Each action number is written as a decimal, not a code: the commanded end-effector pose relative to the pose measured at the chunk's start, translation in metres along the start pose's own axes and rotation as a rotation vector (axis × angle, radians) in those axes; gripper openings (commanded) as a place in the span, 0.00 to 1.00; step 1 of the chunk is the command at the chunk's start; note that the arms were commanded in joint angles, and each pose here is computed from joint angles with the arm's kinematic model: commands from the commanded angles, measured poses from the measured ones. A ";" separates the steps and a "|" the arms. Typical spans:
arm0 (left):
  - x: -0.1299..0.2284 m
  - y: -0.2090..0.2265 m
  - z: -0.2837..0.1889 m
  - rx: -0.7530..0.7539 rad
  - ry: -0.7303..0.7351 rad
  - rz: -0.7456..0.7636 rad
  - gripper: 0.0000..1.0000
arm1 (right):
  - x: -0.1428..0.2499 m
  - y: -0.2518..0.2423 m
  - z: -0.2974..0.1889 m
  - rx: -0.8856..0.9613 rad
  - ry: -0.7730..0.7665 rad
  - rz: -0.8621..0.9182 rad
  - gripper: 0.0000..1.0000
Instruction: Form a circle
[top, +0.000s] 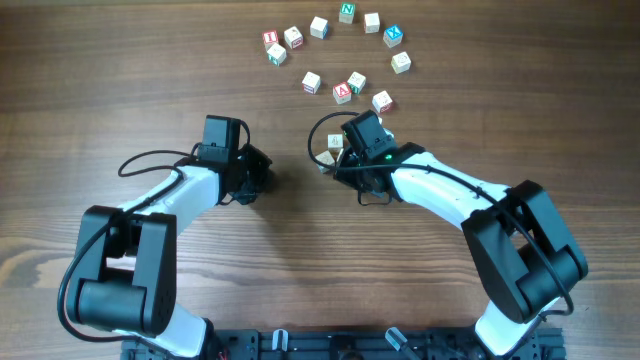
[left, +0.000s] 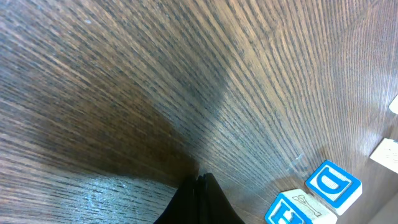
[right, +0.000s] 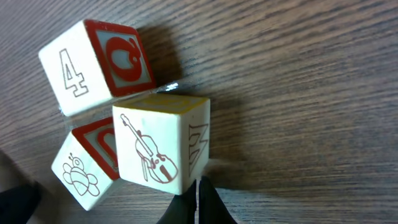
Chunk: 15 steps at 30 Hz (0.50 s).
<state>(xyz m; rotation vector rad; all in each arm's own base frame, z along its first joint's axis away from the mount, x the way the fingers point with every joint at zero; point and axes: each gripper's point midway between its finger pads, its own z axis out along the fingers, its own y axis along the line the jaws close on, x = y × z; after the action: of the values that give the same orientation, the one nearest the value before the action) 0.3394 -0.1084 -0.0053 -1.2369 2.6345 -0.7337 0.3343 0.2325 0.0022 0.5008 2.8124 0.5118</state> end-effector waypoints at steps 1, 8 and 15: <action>-0.006 0.051 0.012 -0.171 -0.061 -0.023 0.04 | 0.017 -0.015 0.007 0.065 0.055 0.043 0.05; -0.006 0.051 0.012 -0.171 -0.061 -0.023 0.04 | 0.010 -0.044 0.000 0.209 -0.027 0.231 0.05; -0.006 0.051 0.012 -0.172 -0.061 -0.022 0.04 | -0.007 -0.038 0.001 0.184 -0.108 0.215 0.05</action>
<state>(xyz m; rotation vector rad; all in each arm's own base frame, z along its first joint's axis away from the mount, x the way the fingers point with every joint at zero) 0.3394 -0.1084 -0.0053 -1.2369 2.6344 -0.7333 0.3279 0.2085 -0.0024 0.8304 2.7629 0.3394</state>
